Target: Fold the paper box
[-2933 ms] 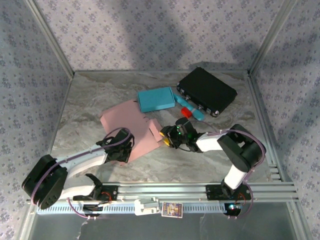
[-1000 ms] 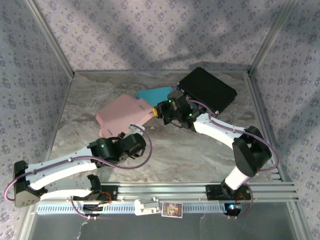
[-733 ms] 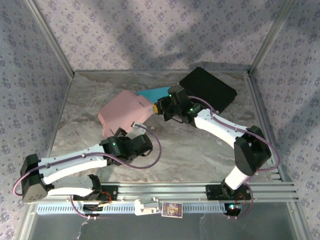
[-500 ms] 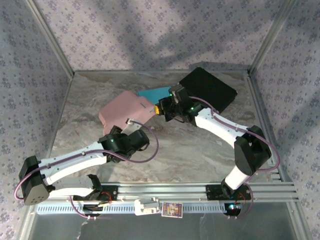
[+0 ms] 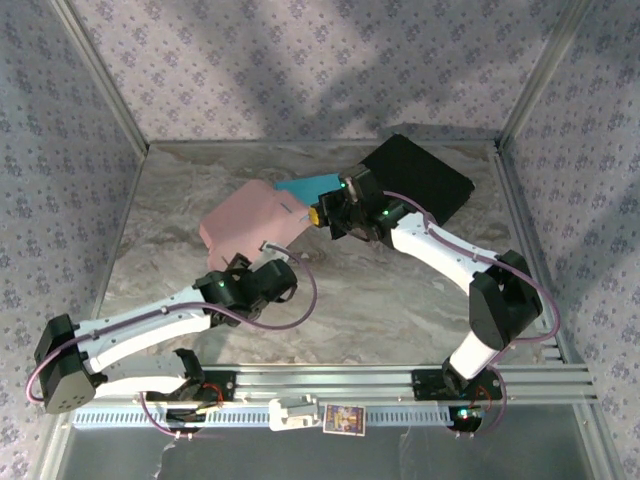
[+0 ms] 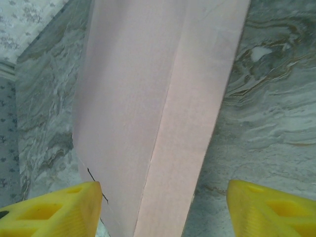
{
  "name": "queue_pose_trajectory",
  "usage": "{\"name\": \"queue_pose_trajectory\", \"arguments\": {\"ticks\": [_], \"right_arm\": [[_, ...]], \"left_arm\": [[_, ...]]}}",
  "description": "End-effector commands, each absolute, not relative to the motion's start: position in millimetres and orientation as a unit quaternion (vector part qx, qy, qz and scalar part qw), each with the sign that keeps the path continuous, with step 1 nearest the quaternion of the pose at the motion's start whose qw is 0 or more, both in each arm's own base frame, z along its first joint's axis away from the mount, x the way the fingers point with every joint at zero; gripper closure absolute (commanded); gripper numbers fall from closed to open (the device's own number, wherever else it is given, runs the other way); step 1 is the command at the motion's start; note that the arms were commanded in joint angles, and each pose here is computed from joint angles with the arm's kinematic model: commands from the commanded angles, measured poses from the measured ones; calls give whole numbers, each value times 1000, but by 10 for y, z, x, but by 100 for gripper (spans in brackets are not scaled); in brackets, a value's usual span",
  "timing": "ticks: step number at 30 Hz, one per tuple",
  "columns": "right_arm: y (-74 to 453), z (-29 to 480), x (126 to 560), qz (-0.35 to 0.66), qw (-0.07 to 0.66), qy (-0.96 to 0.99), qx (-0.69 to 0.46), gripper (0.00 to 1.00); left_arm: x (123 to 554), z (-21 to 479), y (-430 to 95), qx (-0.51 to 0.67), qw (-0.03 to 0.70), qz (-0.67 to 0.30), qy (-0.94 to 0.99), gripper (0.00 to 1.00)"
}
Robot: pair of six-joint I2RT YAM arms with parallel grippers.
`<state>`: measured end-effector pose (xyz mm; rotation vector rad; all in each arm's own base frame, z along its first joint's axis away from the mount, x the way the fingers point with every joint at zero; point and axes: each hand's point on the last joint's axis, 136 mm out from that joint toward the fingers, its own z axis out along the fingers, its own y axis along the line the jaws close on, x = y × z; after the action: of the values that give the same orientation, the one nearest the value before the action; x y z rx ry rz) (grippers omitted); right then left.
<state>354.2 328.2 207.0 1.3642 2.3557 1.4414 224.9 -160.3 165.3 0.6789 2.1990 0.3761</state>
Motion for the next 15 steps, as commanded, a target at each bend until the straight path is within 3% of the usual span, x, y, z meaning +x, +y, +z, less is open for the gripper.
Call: {"name": "queue_pose_trajectory", "arguments": {"ticks": [1, 6, 12, 15], "right_arm": [[3249, 2140, 3563, 465, 25, 760, 453, 100], [3242, 2151, 3552, 465, 22, 759, 455, 100], [3252, 2170, 3541, 466, 17, 758, 456, 100], [3262, 2181, 3545, 467, 15, 757, 457, 100]], "left_arm": [[2302, 1731, -1712, 269, 403, 128, 865, 27], [2394, 1659, -1418, 216, 388, 189, 876, 21], [2490, 1657, -1396, 214, 371, 206, 880, 35], [2489, 1690, -1400, 217, 374, 204, 878, 52]]}}
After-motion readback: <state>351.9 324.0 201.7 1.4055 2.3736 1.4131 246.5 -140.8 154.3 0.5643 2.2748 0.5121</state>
